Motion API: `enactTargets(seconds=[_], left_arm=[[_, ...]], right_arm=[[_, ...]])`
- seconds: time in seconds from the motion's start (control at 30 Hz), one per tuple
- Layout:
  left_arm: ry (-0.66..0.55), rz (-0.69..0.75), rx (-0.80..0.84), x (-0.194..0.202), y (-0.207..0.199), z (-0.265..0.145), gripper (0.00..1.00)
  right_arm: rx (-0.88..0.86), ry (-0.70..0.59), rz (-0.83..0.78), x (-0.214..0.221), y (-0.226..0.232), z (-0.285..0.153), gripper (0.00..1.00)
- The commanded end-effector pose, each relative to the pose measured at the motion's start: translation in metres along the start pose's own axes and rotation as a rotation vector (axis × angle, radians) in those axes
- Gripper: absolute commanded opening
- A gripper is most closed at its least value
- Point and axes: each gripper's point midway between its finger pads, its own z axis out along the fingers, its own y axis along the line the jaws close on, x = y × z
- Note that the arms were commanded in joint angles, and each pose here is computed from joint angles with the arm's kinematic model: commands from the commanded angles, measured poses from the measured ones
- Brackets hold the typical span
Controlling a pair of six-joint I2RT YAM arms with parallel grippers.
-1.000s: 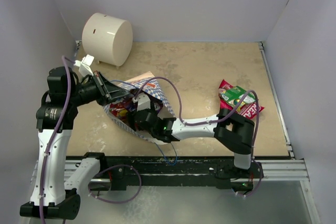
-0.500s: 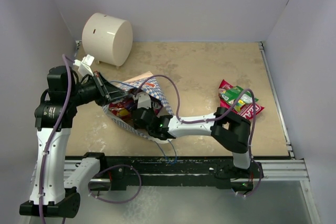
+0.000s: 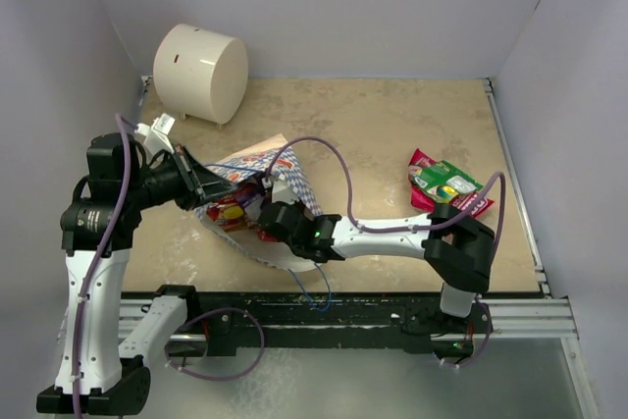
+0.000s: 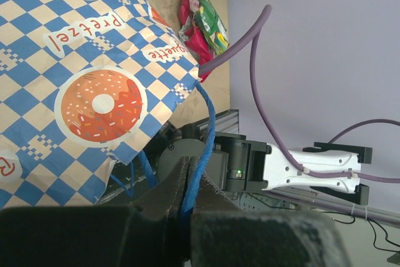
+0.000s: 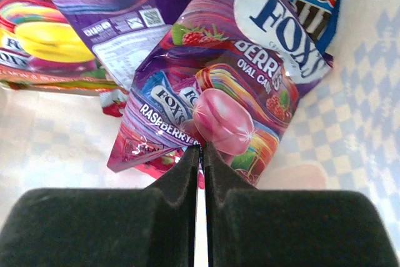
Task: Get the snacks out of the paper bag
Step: Take out the snack from the paper bag.
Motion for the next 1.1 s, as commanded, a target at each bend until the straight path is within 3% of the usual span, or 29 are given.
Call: enactTargets(seconds=[0.0,0.13,0.2,0.33,0.57,0.83,0.93,1.07], left_arm=[[0.040,0.009,0.035,0.015,-0.007,-0.009,0.00],[0.036,-0.026,0.032,0.017,-0.003,-0.007,0.00],[0.020,-0.041,0.033,0.016,-0.003,-0.007,0.00],[0.004,-0.070,0.032,0.014,-0.001,-0.005,0.00],[-0.054,-0.072,0.015,0.003,-0.004,-0.007,0.00],[-0.041,-0.039,-0.020,0.003,0.003,-0.005,0.00],[-0.040,-0.040,-0.017,0.002,0.003,-0.004,0.00],[-0.040,-0.035,-0.012,0.002,-0.001,-0.006,0.00]], right_arm=[[0.103,-0.031,-0.034,-0.007,-0.042,-0.012,0.05],[0.054,-0.037,-0.094,0.000,-0.042,-0.013,0.12],[0.025,-0.037,-0.124,0.001,-0.037,-0.011,0.22],[-0.075,-0.065,-0.198,-0.010,-0.015,-0.008,0.53],[-0.147,-0.142,-0.284,-0.033,0.021,-0.025,0.82],[-0.217,-0.161,-0.363,-0.034,0.054,-0.010,0.93],[-0.170,-0.112,-0.356,-0.019,0.052,0.004,1.00],[-0.036,-0.059,-0.381,0.002,0.031,0.021,0.99]])
